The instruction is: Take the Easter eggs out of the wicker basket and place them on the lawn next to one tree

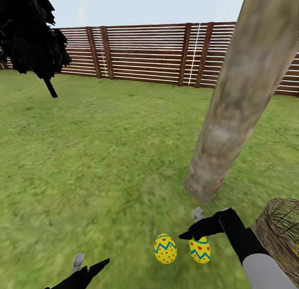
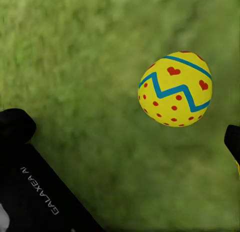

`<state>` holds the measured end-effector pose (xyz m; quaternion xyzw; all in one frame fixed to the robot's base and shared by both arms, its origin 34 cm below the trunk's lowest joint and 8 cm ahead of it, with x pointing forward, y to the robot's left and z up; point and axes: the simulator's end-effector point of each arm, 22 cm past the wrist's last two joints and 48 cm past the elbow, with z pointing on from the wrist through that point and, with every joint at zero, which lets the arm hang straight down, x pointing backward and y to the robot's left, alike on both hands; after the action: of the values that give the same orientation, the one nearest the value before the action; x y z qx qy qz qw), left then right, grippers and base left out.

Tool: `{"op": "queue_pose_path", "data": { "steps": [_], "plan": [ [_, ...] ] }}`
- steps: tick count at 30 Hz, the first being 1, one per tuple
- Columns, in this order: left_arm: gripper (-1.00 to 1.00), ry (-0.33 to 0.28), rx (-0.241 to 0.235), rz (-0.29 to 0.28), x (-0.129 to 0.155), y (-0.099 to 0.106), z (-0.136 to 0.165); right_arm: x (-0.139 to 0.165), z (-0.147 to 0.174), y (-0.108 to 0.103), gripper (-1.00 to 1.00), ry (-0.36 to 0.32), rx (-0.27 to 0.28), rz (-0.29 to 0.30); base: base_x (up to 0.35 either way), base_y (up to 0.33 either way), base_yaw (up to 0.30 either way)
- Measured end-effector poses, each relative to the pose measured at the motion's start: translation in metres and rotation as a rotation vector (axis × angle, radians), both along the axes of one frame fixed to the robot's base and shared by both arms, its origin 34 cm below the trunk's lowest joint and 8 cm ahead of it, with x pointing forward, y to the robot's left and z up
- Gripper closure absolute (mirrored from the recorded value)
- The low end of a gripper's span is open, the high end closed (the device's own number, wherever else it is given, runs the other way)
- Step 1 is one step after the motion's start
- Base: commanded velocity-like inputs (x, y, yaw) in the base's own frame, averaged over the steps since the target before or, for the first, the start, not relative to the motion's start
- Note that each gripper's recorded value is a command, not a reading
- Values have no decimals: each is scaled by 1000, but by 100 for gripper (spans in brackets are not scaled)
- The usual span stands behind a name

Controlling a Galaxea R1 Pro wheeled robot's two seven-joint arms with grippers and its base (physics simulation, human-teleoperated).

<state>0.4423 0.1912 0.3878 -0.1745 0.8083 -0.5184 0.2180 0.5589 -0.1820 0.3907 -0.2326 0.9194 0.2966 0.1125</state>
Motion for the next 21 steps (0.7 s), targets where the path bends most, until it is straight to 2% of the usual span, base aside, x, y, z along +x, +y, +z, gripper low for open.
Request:
{"op": "queue_pose_path", "data": {
  "steps": [11,21],
  "plan": [
    [-100,1,1,0,5,0,24,-4,38,-5,-100,46,62,20,0,0,0],
    [-100,2,2,0,10,0,45,5,82,-30,-100,61,69,4,0,0,0]
  ]
}}
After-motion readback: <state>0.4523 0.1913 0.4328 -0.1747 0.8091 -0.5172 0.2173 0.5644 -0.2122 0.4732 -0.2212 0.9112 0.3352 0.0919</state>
